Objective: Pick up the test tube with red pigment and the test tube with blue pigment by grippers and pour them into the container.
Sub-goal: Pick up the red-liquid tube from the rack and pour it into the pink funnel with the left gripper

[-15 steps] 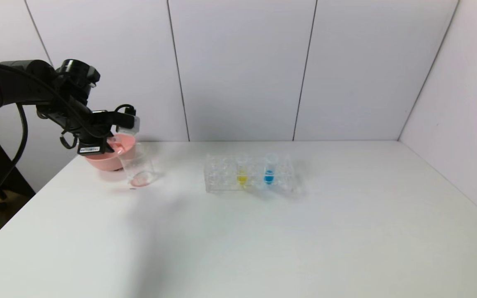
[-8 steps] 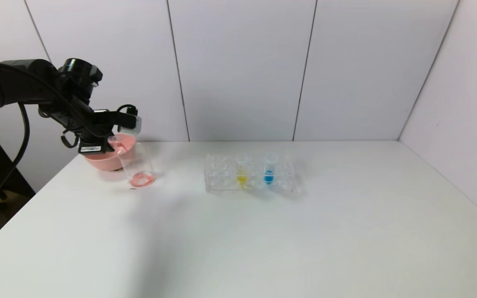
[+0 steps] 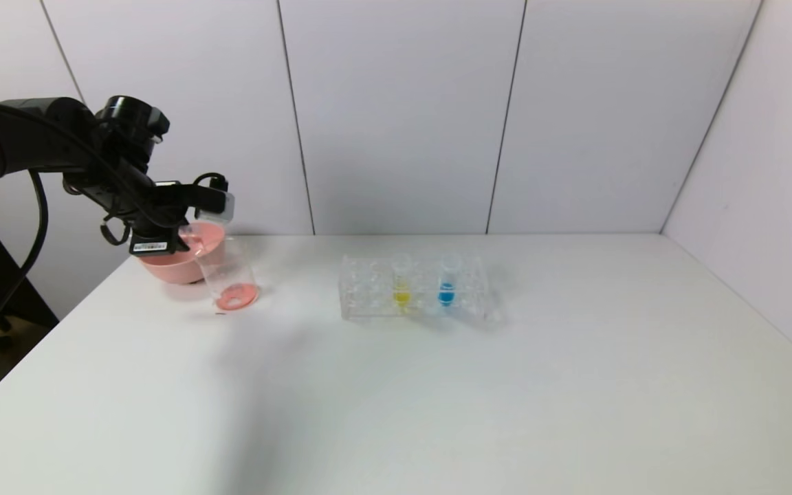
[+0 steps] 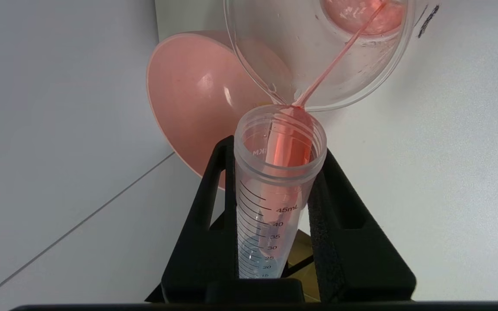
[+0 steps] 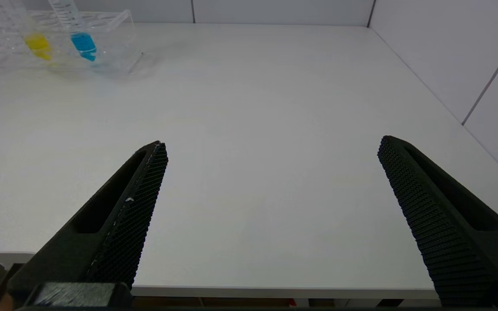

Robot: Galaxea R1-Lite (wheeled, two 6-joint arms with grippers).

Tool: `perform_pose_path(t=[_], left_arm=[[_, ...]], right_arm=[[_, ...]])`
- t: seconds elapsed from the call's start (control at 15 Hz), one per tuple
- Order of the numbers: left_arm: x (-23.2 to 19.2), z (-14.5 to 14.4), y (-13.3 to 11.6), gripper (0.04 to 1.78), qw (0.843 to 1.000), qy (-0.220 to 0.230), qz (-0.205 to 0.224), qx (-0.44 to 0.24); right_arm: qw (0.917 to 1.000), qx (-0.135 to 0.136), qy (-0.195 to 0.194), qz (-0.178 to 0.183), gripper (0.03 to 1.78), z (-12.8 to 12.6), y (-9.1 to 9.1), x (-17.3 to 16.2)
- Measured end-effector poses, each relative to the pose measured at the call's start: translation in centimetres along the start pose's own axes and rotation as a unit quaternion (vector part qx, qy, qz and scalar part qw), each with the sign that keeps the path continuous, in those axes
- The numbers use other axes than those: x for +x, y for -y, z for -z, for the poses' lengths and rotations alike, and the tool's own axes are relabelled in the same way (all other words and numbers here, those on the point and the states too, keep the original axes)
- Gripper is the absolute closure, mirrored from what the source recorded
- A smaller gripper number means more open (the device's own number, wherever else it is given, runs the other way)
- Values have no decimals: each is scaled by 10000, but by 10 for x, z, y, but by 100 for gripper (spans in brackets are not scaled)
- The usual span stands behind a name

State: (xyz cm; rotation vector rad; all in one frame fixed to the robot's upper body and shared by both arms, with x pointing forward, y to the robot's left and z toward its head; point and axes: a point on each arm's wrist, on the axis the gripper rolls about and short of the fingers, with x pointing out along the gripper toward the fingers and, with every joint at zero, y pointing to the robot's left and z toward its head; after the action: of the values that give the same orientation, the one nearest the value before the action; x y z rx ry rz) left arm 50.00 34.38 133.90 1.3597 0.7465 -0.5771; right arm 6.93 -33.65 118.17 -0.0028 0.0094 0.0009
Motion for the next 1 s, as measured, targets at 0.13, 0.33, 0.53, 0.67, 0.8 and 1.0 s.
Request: perform_pose_path(t=[0.13,0.33,0.53,0.67,0.8,1.0], left_arm=[[0,-1,0,134,10000,5,-2,1],[0,-1,0,134,10000,-7,-1,10],[0,-2,0,134,10000,-50,-9,25],[-1,-3,0,134,10000,-52,-15,38],[-1,-3,0,134,9999,-121,-18,42],[-1,-4,1,134,9997,-219,-24,63]], right_arm=[[10000,2,0,0,4,0,0,0],[10000,0,0,-4,4,0,0,0],[10000,0,0,0,4,0,0,0],[10000,0,0,0,4,0,0,0],[10000,0,2,0,4,0,0,0],[10000,0,0,0,4,0,0,0]])
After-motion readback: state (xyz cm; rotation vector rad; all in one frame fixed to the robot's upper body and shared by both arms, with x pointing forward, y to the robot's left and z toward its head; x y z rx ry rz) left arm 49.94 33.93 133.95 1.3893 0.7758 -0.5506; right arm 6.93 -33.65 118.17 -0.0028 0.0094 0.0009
